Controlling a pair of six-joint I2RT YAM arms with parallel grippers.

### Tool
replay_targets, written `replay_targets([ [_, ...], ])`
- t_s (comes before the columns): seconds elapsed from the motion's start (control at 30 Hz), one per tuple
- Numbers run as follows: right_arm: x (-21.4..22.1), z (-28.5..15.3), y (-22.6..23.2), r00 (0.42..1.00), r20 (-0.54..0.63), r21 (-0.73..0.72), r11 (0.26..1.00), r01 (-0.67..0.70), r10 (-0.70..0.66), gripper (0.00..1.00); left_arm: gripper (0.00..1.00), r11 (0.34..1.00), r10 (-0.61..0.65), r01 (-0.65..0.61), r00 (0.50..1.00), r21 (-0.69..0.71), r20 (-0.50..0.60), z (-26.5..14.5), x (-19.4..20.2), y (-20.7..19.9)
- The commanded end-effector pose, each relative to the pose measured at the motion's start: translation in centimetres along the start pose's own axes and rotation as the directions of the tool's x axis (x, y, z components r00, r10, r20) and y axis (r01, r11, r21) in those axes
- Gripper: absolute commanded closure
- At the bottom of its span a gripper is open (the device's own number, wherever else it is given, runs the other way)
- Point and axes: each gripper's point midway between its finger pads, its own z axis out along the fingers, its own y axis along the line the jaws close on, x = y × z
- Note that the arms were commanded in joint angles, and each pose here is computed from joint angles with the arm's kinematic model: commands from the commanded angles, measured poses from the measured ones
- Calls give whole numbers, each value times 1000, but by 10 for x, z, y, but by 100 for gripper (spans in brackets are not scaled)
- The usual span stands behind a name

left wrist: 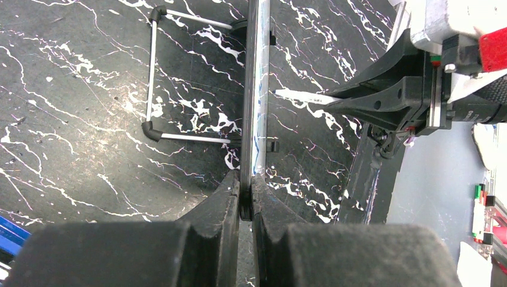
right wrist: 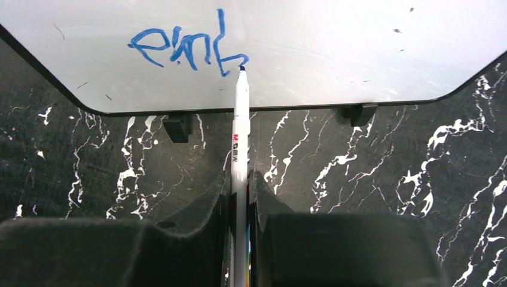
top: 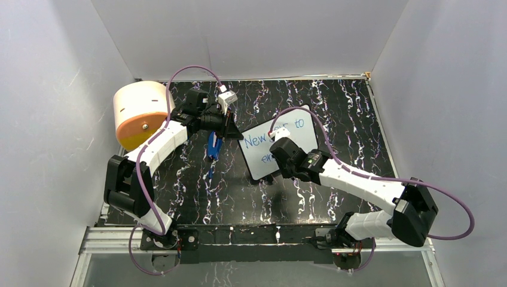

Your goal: Write a sentence on the whiteboard

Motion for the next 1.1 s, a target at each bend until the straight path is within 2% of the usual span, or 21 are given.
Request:
replay_targets([
  [0.0,-18,-10,-14,998,65,55,998,-18,14,100,100,999,21,-22,1000,-31,-22,-2,4,6],
  [0.77,-45,-7,-7,993,117,30,1000,2,-6,100,100,999,25,-26,999,-29,-23,-2,4,5],
  [1.07,-41,1,-8,996,93,40,999,8,-12,100,100,999,23,-24,999,-28,-24,-2,5,5],
])
